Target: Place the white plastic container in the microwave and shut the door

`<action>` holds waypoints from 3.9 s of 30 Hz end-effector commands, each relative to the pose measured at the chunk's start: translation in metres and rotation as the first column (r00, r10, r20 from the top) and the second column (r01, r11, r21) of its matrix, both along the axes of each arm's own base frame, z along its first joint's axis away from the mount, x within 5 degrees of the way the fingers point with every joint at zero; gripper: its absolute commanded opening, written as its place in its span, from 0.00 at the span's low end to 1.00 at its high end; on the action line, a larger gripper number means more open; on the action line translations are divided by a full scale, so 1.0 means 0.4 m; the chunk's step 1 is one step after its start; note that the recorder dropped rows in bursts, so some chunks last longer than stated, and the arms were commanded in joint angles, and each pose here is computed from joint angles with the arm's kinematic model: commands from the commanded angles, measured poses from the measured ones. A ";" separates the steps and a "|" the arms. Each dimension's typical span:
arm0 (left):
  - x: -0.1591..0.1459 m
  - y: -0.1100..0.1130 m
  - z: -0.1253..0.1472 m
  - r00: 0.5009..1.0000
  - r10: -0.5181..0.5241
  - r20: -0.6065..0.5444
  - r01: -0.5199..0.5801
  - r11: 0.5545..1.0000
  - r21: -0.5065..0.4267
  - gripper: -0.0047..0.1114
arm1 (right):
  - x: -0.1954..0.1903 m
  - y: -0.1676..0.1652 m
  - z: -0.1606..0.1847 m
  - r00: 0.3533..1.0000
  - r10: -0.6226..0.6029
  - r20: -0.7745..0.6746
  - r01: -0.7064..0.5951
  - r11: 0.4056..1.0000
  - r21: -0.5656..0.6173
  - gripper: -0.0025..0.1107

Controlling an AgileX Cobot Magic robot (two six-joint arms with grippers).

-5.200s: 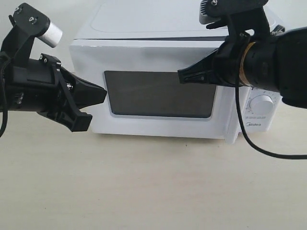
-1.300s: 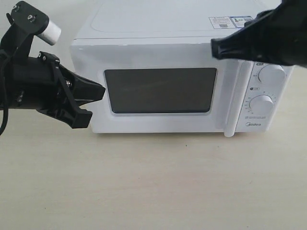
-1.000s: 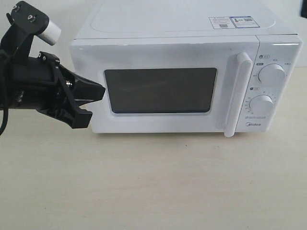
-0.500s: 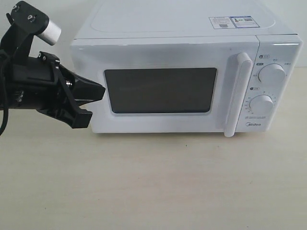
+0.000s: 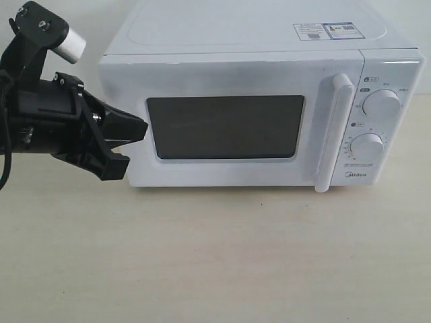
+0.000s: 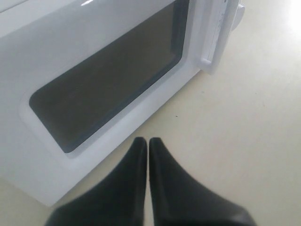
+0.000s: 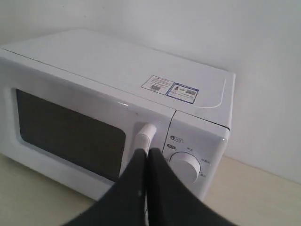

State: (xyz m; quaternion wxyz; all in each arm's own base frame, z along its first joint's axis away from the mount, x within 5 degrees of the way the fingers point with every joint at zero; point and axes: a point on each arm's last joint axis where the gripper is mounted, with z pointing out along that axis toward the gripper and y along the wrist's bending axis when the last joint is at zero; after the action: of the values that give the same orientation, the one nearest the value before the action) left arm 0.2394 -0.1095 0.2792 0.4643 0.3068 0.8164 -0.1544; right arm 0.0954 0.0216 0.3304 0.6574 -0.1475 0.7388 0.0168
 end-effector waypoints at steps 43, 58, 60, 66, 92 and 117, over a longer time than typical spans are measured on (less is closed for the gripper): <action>-0.002 -0.001 0.001 1.000 0.009 0.003 -0.009 1.000 -0.008 0.07 | -0.104 -0.047 -0.366 0.968 -0.203 -0.146 0.227 0.957 0.180 0.02; -0.002 -0.001 0.001 1.000 0.009 0.003 -0.009 1.000 -0.008 0.07 | -0.104 -0.047 -0.366 0.968 -0.203 -0.146 0.227 0.957 0.180 0.02; 0.001 0.003 0.004 0.999 0.027 0.017 -0.027 1.000 -0.005 0.07 | -0.104 -0.047 -0.366 0.968 -0.203 -0.146 0.227 0.957 0.180 0.02; -0.007 0.031 0.054 0.981 0.108 0.162 -0.112 0.994 0.013 0.07 | -0.104 -0.047 -0.366 0.968 -0.203 -0.146 0.227 0.957 0.180 0.02; -0.420 0.279 -0.072 0.664 0.743 -0.080 -0.487 0.349 -0.801 0.07 | -0.104 -0.047 -0.366 0.968 -0.203 -0.146 0.227 0.957 0.180 0.02; -0.469 0.250 -0.148 0.752 0.425 0.505 -0.422 0.898 -0.126 0.07 | -0.104 -0.047 -0.367 0.967 -0.203 -0.152 0.228 0.957 0.176 0.02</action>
State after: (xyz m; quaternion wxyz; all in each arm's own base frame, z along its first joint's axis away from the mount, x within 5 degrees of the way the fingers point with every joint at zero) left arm 0.0519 -0.0083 0.2291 0.7207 0.1476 0.6742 0.0649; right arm 0.0540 0.0029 0.1829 0.6135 -0.0008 0.7893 0.0273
